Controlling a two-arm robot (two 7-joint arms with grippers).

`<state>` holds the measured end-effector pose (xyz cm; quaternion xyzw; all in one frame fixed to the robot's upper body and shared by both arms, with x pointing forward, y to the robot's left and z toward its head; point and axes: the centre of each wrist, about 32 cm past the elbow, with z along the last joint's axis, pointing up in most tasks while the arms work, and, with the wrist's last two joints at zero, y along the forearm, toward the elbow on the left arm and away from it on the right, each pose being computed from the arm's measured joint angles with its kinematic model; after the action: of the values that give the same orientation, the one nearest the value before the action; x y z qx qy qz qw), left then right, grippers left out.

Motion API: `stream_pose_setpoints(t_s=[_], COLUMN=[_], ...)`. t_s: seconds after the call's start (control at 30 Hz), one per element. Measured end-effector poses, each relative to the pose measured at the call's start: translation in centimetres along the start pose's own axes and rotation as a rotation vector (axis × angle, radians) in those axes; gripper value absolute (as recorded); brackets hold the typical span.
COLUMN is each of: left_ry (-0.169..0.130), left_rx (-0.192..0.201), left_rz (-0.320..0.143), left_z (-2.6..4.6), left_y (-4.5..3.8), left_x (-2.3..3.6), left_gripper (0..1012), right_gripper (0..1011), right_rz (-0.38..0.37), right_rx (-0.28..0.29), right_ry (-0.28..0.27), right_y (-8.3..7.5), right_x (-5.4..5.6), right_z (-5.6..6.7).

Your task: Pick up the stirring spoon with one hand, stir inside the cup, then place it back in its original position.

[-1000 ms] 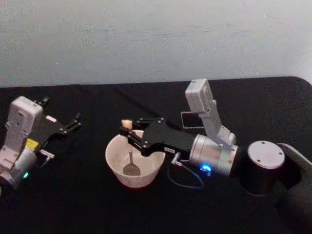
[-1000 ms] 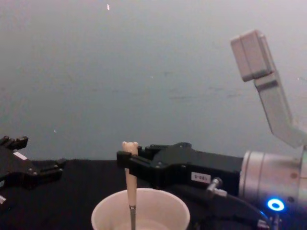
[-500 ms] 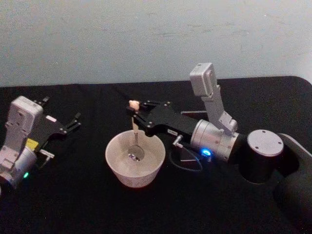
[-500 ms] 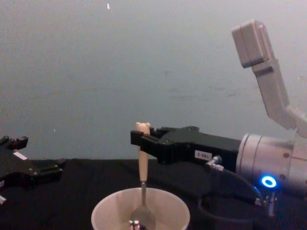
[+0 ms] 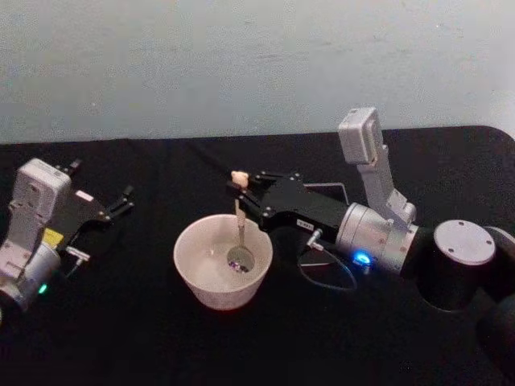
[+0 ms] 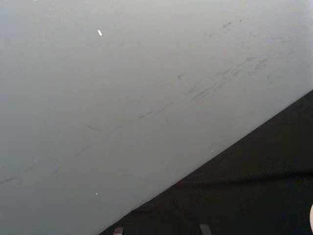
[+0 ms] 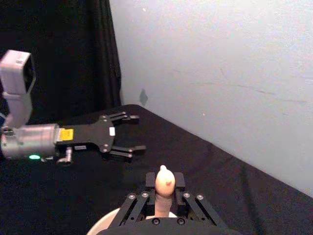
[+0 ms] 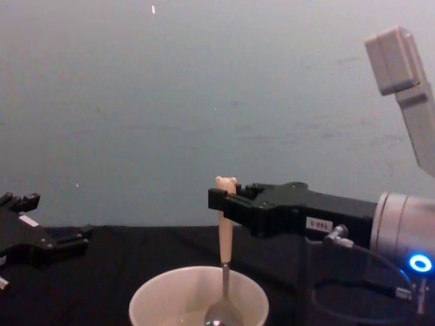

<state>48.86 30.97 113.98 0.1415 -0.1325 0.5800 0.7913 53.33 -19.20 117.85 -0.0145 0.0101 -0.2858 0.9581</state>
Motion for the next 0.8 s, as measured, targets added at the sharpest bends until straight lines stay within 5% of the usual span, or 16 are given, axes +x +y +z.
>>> stream_pose_setpoints(t_s=[0.37, 0.8], left_ry=[0.0, 0.0], left_rx=[0.0, 0.0], left_rz=[0.0, 0.0], left_z=[0.0, 0.0], left_y=[0.0, 0.0], left_x=[0.0, 0.0], left_gripper=[1001, 1001], right_gripper=[215, 215], right_rz=[-0.031, -0.184], right_rx=[0.05, 0.157], right_ry=[0.049, 0.151], right_y=[0.1, -1.8], right_x=[-0.4, 1.1], right_z=[0.7, 3.5])
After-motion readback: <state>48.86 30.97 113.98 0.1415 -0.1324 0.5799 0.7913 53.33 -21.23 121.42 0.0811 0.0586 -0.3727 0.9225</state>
